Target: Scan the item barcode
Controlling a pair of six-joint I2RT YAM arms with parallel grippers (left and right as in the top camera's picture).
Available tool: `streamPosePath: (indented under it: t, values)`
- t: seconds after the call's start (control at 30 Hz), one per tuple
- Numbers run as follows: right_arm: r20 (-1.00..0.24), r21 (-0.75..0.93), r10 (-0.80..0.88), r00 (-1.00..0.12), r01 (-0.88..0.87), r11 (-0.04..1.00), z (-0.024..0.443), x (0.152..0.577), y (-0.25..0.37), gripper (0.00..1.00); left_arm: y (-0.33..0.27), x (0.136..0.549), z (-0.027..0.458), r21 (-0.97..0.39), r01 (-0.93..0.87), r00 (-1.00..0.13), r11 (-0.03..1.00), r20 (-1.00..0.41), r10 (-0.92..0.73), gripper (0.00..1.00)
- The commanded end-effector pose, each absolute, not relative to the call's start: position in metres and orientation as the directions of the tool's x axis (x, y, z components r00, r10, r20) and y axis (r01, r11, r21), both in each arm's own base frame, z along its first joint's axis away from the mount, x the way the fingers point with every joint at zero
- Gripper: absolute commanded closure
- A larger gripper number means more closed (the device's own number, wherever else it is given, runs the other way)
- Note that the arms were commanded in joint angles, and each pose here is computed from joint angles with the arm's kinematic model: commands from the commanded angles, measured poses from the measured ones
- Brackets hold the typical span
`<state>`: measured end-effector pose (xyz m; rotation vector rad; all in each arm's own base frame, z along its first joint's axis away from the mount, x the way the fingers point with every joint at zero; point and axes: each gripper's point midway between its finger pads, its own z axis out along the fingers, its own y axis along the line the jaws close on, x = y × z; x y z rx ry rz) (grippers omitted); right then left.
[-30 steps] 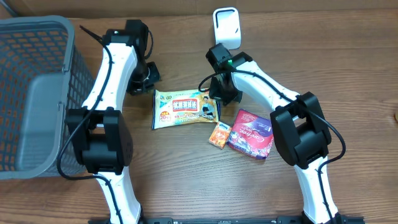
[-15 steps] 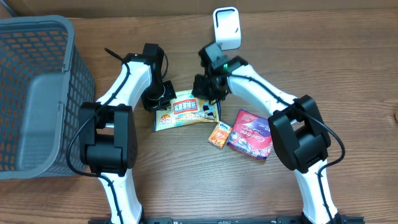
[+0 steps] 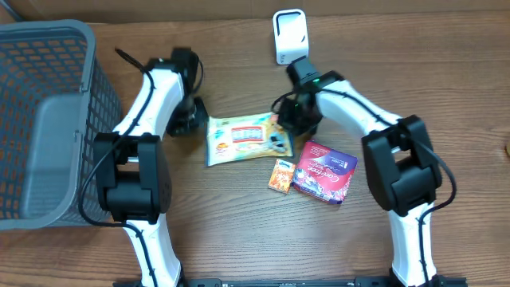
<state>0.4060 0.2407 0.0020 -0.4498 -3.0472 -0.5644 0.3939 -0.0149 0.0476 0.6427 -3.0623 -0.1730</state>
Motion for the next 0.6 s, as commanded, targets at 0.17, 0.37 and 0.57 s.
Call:
streamPosePath:
  t: [0.17, 0.37, 0.57]
  values:
    - [-0.184, 0.358, 0.181, -0.966, 0.106, 0.928, 0.074, 0.438, 0.207, 0.96, -0.022, 0.425, 0.107, 0.034, -0.437, -0.896, 0.899, -0.101, -0.432, 0.96]
    - [-0.312, 0.336, 0.003, -0.95, -0.107, 0.936, 0.104, 0.441, 0.215, 0.96, -0.059, 0.419, 0.087, -0.118, -0.379, -0.924, 0.918, -0.001, -0.381, 0.96]
    - [-0.218, 0.514, 0.0, -0.976, -0.115, 0.85, 0.103, 0.424, 0.251, 0.96, -0.122, 0.432, 0.068, -0.364, -0.2, -0.974, 0.91, -0.026, -0.224, 0.96]
